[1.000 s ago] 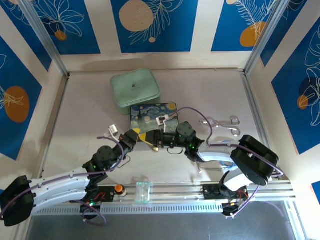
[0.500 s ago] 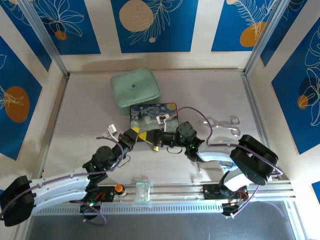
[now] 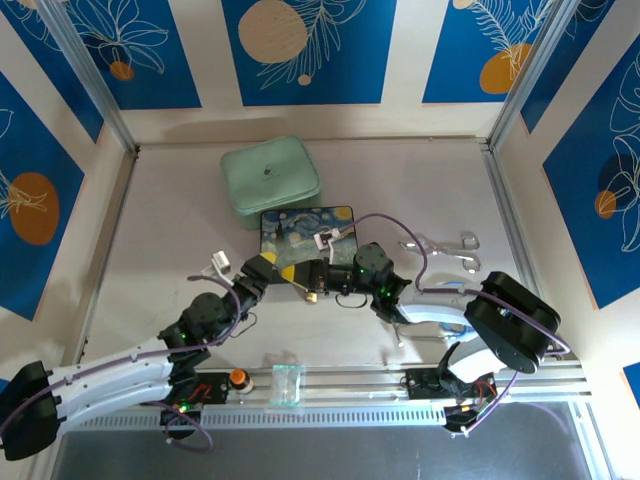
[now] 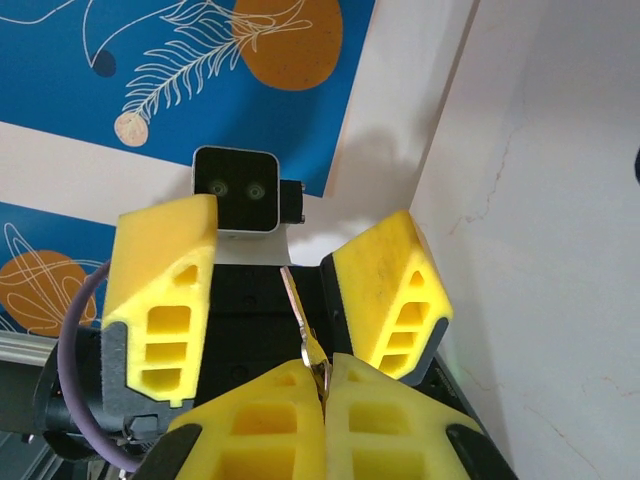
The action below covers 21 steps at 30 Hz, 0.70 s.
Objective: Unlock the padlock with the key
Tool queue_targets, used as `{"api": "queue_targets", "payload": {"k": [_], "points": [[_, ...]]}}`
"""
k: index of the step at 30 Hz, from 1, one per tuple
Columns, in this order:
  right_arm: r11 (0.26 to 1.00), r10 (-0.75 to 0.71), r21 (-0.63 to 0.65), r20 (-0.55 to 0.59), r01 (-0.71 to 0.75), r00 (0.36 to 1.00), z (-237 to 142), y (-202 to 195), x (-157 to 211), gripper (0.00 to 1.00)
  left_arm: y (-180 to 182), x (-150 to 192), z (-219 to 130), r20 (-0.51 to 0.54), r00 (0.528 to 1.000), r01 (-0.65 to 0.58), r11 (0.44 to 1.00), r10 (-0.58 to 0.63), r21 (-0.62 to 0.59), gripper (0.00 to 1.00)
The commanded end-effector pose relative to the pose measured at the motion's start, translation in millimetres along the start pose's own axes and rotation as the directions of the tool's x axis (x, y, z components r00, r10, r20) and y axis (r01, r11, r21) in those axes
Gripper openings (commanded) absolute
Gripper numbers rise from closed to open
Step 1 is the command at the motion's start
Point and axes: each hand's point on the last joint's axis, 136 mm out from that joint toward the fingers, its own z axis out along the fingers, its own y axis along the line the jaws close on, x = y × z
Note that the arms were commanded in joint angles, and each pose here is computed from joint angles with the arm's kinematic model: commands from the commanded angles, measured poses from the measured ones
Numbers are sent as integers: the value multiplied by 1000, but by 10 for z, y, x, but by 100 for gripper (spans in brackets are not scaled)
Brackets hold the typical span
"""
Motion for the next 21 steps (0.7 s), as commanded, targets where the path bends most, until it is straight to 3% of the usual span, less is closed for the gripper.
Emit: {"api": "queue_targets", "payload": {"k": [1, 4, 6, 10, 14, 17, 21], "points": [[999, 8, 43, -13, -7, 1000, -64, -61, 12, 0, -16, -46, -4, -5, 995, -100, 992, 100, -77, 60], [990, 55, 129, 0, -55, 998, -189, -247, 14, 0, 83, -58, -47, -77, 956, -292, 933, 282, -208, 67], [973, 97, 210, 17, -99, 995, -325, -427, 38, 0, 180, -21, -56, -167, 900, -434, 860, 402, -268, 79], [904, 150, 400, 33, -150, 988, -636, -758, 121, 0, 315, 229, 19, -331, 799, -583, 780, 502, -226, 97], [864, 155, 477, 46, -159, 987, -943, -899, 183, 0, 351, 483, 67, -456, 688, -676, 727, 565, -120, 99], [846, 192, 497, 52, -192, 980, -1133, -1009, 224, 0, 509, 562, 91, -575, 556, -782, 611, 600, -119, 99], [827, 191, 534, 25, -175, 981, -1265, -1058, 257, 0, 699, 755, 233, -633, 480, -812, 580, 607, -59, 99]]}}
